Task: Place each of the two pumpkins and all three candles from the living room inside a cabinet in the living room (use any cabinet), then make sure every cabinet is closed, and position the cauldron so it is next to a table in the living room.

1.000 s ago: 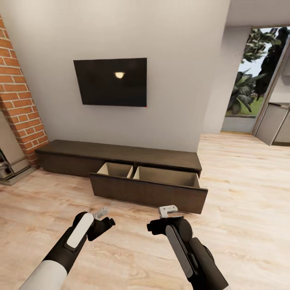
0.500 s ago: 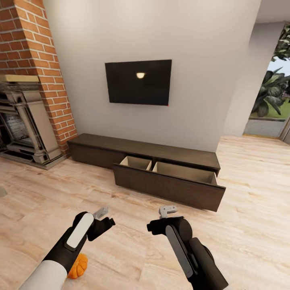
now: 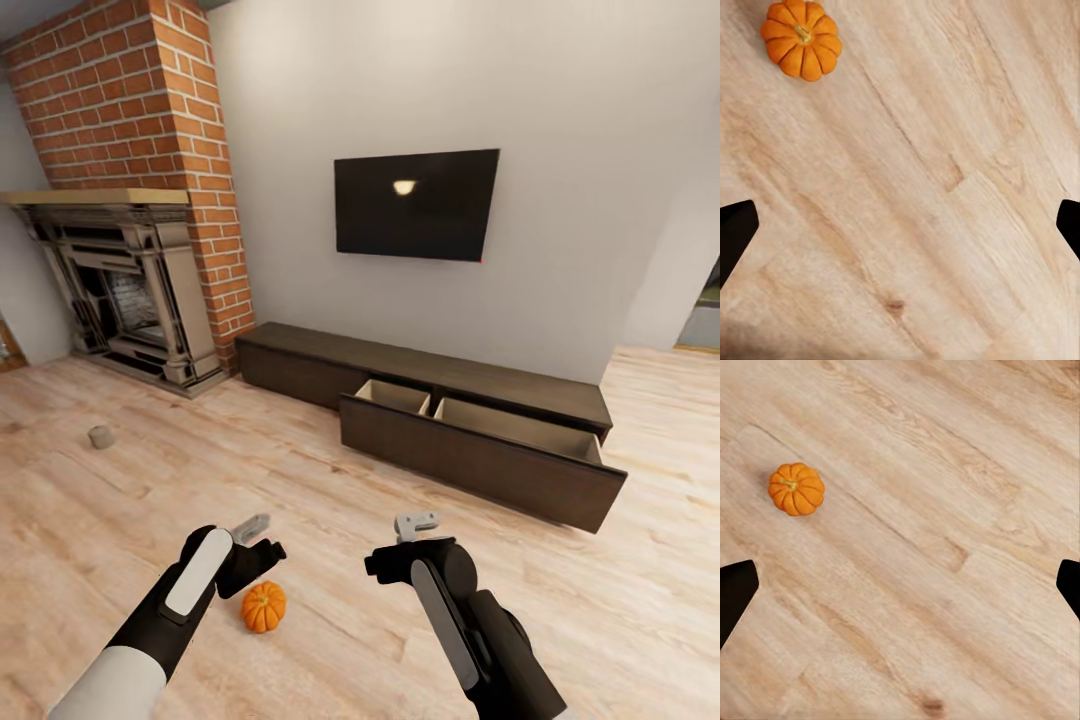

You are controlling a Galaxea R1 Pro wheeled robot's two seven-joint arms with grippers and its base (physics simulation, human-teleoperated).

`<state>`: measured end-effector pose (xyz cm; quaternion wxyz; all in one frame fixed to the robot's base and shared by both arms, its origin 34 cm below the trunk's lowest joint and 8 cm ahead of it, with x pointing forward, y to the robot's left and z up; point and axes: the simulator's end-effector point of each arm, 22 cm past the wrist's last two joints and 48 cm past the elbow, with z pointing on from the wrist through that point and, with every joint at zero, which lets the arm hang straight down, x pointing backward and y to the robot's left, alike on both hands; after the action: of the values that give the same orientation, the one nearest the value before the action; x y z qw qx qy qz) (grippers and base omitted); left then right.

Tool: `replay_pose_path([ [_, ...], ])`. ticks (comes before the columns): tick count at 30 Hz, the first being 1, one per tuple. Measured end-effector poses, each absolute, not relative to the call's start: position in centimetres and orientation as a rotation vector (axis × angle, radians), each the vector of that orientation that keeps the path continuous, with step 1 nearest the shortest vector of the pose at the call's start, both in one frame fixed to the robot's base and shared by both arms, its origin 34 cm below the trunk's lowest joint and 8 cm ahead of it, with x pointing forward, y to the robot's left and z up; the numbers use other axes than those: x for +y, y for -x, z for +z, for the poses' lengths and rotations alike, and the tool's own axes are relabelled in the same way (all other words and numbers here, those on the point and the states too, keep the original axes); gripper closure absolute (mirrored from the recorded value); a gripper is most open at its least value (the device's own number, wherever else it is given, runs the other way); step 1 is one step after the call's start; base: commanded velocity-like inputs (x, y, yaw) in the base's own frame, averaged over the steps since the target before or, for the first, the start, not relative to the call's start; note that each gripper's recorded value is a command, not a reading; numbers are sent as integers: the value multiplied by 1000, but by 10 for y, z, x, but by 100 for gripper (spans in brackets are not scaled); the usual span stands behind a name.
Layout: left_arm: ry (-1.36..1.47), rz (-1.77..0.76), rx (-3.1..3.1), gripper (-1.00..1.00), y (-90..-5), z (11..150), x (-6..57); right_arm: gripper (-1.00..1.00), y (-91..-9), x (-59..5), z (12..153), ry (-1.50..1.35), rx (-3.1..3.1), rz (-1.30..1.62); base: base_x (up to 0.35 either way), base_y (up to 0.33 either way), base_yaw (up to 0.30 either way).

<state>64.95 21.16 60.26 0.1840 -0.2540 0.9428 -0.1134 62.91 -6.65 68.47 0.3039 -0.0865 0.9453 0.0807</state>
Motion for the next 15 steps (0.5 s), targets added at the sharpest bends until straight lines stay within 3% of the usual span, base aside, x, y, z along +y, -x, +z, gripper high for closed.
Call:
replay_pose_path([
  [15,719,-324,2655,-100,-650,603,213,-100,-628,-66,683,231,2508,212,-20,273,273],
])
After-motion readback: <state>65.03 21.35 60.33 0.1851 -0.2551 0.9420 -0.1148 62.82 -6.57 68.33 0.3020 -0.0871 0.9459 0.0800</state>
